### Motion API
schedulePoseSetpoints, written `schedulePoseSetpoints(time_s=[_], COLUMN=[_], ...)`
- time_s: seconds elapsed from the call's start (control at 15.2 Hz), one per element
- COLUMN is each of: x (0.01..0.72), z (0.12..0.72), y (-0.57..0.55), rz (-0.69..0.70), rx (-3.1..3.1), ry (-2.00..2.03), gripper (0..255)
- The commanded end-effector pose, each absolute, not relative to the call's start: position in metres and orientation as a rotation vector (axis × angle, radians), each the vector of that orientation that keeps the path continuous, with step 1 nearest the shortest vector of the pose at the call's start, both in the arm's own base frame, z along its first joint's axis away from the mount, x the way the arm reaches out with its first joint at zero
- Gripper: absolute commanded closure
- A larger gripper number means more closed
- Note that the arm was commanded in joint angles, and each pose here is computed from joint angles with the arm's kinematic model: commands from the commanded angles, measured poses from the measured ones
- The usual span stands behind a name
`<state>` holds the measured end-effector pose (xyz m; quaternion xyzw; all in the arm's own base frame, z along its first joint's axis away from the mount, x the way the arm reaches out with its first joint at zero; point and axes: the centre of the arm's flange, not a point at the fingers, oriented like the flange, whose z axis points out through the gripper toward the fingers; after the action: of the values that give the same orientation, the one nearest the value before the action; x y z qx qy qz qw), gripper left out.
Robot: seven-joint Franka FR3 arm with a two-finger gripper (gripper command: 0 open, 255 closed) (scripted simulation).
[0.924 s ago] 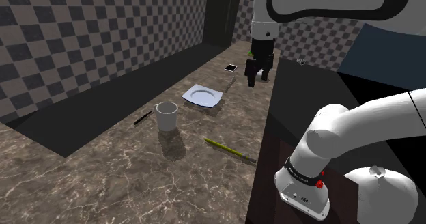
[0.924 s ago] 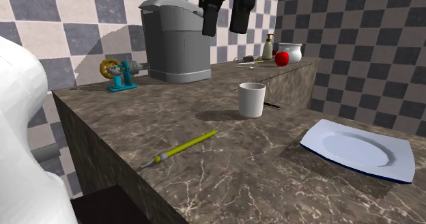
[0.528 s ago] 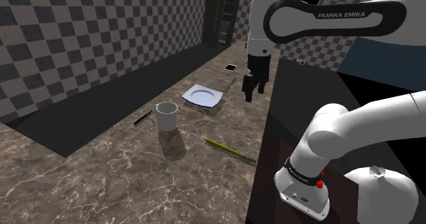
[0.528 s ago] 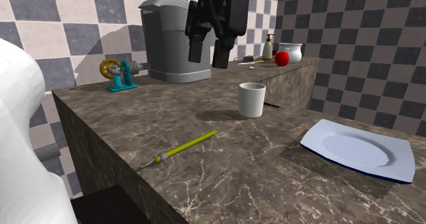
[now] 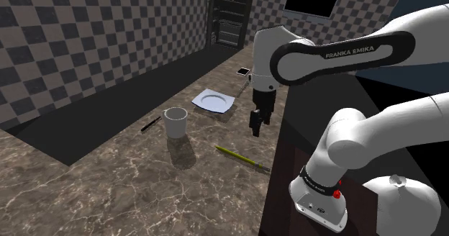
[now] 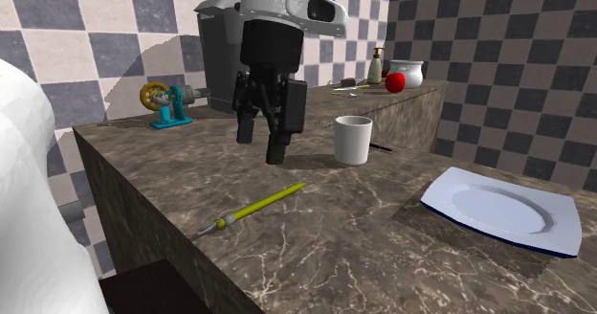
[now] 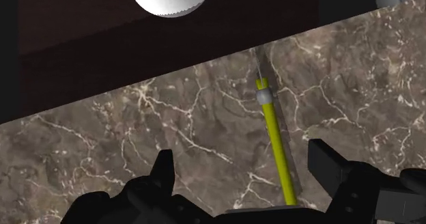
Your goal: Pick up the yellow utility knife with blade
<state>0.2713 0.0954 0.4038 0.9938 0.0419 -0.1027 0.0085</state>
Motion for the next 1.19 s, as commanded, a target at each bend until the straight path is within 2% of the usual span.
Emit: schedulePoseSetpoints(time_s=[0.0, 0.33, 0.99, 1.06, 1.12], x=[0.262, 0.242, 0.24, 0.24, 0.24], z=[0.381, 0.326, 0.283, 0.283, 0.282], y=[0.108, 0.137, 0.139, 0.139, 0.139], rz=[-0.327, -0.348, -0.349, -0.349, -0.349], rx=[3.107, 3.106, 3.105, 3.105, 3.105], ry=[0.176, 0.288, 0.296, 0.296, 0.296], gripper=[0, 0, 0, 255, 255])
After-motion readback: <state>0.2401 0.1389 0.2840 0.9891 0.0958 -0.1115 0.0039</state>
